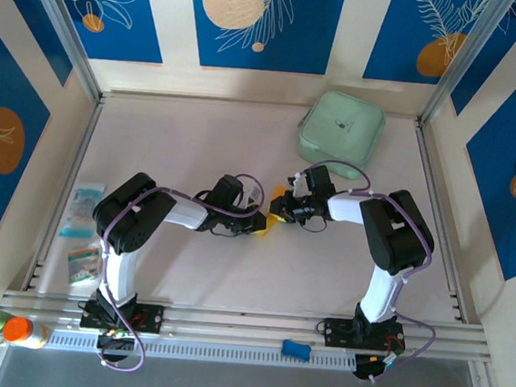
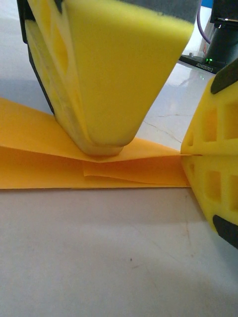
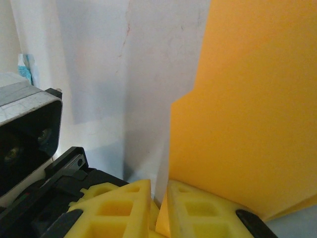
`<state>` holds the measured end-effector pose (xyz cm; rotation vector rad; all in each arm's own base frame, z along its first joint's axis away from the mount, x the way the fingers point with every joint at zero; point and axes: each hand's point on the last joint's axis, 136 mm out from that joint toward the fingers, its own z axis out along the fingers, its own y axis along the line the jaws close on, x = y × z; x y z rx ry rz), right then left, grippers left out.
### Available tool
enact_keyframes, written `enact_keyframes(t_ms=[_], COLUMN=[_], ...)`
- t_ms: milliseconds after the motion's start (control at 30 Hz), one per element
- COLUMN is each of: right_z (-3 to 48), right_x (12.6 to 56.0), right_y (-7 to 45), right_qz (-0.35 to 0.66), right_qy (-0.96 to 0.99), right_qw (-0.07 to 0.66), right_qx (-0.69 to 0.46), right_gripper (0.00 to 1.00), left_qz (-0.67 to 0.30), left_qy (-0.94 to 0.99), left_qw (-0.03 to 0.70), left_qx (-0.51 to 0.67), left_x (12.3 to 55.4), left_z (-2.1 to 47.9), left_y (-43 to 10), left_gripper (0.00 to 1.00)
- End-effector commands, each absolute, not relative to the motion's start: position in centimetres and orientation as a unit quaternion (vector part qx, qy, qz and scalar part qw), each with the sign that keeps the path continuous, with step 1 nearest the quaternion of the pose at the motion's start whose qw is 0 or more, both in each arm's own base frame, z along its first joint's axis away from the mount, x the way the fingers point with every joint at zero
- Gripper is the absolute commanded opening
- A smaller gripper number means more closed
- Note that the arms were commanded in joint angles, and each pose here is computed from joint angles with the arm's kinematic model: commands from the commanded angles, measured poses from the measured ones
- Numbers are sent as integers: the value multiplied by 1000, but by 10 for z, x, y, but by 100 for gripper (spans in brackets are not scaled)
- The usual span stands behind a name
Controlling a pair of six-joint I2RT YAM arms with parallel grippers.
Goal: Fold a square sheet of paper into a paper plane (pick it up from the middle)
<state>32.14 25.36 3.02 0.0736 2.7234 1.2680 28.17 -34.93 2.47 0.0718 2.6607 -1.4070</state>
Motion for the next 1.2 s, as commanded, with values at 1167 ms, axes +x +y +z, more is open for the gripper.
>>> enact_keyframes(t_ms=[1167], right_z=[-12], right_x=[312], right_y=[235], right_qz=[325], right_qy=[944], right_qw=[21], right_qx=[58], right_gripper=[16], left_qz=[-416], left_qy=[909], left_qw=[31], left_qx=[10], left_x=[261], left_z=[14], left_y=[-322], left_gripper=[11])
